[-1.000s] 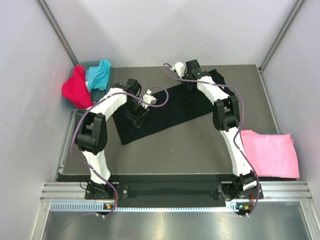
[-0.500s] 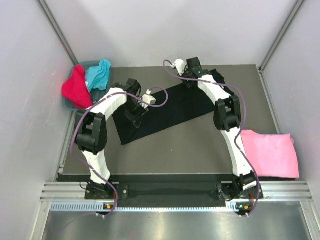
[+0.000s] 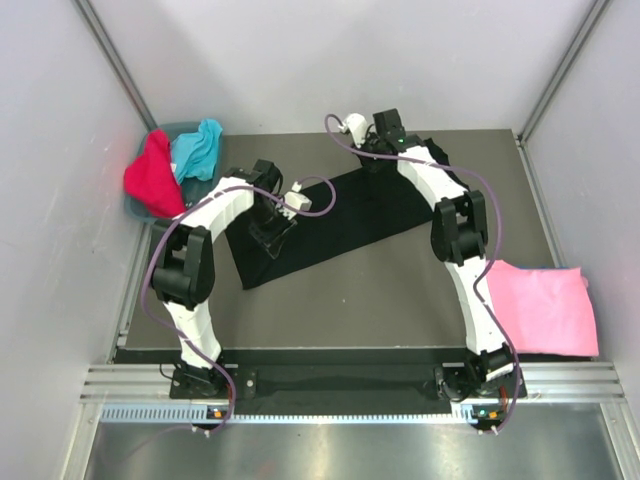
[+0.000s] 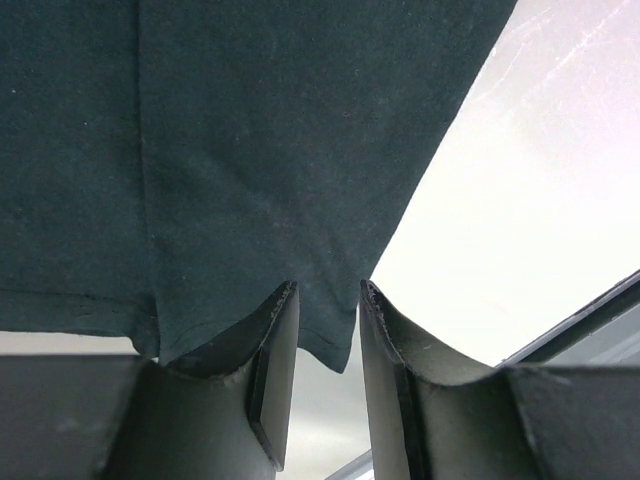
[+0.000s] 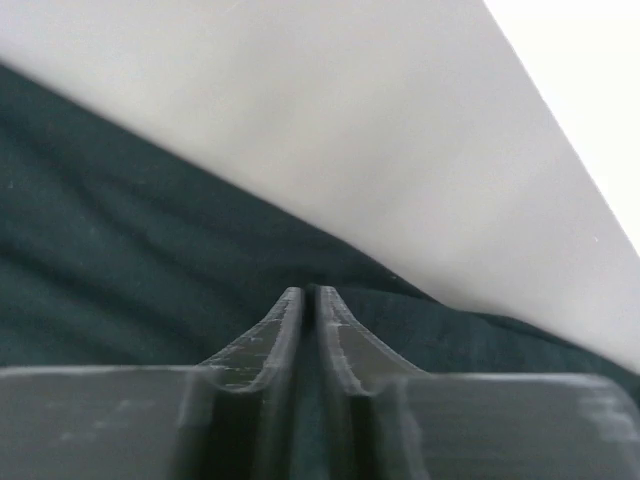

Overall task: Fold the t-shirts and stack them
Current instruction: Fold the tshirt

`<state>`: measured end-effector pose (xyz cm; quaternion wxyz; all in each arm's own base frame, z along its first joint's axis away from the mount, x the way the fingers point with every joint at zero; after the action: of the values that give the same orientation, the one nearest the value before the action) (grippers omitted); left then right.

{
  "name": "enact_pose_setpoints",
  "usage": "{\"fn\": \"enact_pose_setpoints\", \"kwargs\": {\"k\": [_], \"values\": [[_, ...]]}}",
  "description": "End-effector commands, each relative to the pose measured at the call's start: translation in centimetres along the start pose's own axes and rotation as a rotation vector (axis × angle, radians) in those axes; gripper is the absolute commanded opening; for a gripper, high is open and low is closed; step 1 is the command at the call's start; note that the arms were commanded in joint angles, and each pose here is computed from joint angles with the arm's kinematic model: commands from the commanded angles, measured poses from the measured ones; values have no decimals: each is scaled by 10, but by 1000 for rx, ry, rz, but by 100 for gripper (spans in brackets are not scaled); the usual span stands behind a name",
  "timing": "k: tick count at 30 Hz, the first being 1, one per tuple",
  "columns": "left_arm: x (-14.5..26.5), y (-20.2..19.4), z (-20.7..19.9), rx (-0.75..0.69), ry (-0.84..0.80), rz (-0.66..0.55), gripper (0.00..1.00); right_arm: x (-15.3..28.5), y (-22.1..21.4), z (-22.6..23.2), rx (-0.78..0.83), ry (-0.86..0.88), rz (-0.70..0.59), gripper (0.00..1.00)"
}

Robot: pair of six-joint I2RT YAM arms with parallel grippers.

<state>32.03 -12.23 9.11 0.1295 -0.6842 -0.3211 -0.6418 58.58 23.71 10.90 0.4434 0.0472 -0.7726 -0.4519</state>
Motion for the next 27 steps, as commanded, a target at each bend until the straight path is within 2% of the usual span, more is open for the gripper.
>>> {"fn": "enact_pose_setpoints", "kwargs": {"k": [1,4,7,8,10,12,13,15,20,23,27], "values": [[13,1,-2,-11,24,-36,36,25,35,13,38,41,-75,17],[16,-3,-3,-12,38,-27,36,30,39,20,34,82,-82,44],[30,-3,-4,-36,65,-41,36,52,66,1,-24,30,-154,51],[43,-1,-5,-70,87,-70,37,61,76,-7,-100,8,-187,52],[57,-1,-8,-121,103,-91,40,99,105,-43,-176,-96,-320,58],[66,-7,-10,-195,123,-91,67,115,114,-64,-281,-167,-431,66],[68,-12,-12,-212,121,-78,74,141,123,-80,-296,-209,-489,70],[66,-20,-17,-285,78,-44,85,151,126,-86,-308,-214,-515,71],[53,-48,-23,-378,-16,112,78,152,101,-92,-358,-217,-423,72],[42,-59,-18,-413,-7,159,74,156,86,-93,-403,-240,-390,72],[21,-59,-14,-384,-19,177,70,164,62,-99,-421,-302,-333,72]]}}
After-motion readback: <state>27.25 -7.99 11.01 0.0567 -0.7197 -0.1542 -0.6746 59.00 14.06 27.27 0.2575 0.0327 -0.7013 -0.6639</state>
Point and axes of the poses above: each gripper's point midway between its finger pads, its own x axis back along the fingers, its own z axis along the line the jaws close on, y = z × x, the point moved 2 cm from there along x, back along the fingers, and after that the axes turned 5 degrees about -x, right-handed, at the moved point
